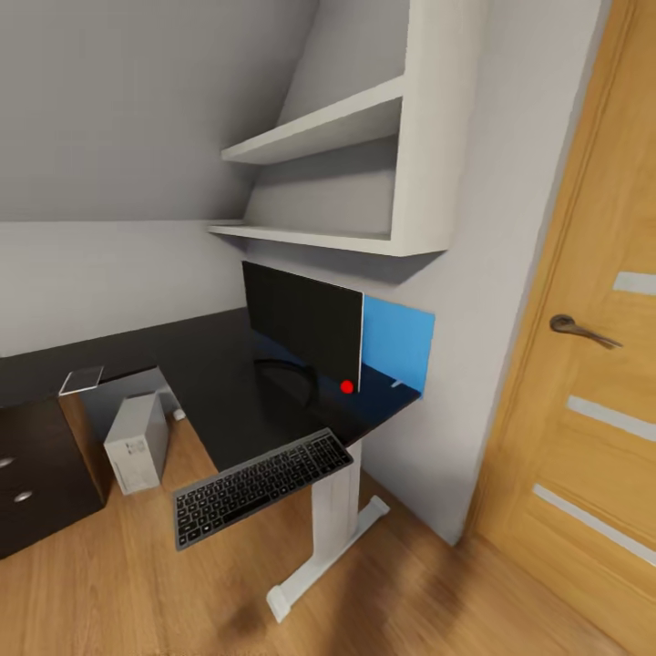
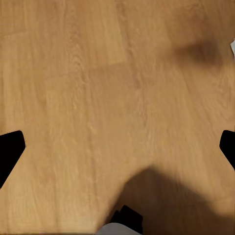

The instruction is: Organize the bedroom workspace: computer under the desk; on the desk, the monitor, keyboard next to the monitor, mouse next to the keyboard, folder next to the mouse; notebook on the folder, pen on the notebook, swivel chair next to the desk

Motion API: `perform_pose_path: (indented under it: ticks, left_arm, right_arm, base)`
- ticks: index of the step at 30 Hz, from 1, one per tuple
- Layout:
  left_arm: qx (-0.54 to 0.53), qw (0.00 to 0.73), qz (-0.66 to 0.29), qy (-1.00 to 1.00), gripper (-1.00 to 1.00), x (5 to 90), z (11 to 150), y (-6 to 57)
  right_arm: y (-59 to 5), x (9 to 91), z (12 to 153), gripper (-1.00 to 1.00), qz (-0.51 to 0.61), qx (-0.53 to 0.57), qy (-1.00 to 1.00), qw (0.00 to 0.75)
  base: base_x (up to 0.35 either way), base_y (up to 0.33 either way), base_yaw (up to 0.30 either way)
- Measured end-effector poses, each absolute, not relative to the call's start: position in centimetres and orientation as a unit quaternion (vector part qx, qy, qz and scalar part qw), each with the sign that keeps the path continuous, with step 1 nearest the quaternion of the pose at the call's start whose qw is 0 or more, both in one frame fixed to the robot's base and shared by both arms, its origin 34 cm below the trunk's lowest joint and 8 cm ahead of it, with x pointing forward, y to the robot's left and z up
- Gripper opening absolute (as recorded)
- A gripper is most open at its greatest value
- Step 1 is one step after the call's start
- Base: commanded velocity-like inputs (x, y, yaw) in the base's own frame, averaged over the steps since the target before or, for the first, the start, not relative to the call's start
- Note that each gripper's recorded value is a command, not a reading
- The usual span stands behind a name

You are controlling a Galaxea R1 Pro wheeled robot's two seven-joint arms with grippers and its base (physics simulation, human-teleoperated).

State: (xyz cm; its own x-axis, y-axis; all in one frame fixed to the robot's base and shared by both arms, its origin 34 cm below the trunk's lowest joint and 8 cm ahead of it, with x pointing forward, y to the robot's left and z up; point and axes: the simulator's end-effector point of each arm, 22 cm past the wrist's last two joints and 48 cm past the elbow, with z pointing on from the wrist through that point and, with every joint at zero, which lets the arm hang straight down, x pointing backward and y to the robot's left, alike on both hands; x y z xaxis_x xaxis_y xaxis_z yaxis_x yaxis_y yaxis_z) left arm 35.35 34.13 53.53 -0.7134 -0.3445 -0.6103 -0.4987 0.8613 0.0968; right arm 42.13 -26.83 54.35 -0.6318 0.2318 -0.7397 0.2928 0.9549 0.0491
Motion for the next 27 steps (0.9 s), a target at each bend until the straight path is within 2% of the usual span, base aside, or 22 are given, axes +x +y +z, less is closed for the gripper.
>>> perform_pose_path:
  ticks: [27]
  left_arm:
    - [-0.23, 0.301, 0.128, 0.917, 1.0, 35.36, 53.53, 34.09]
  right_arm:
    - [-26.92, 42.15, 54.36, 1.0, -0.038, 0.145, 0.902, 0.404]
  base:
    - [0.0, 0.0, 0.25]
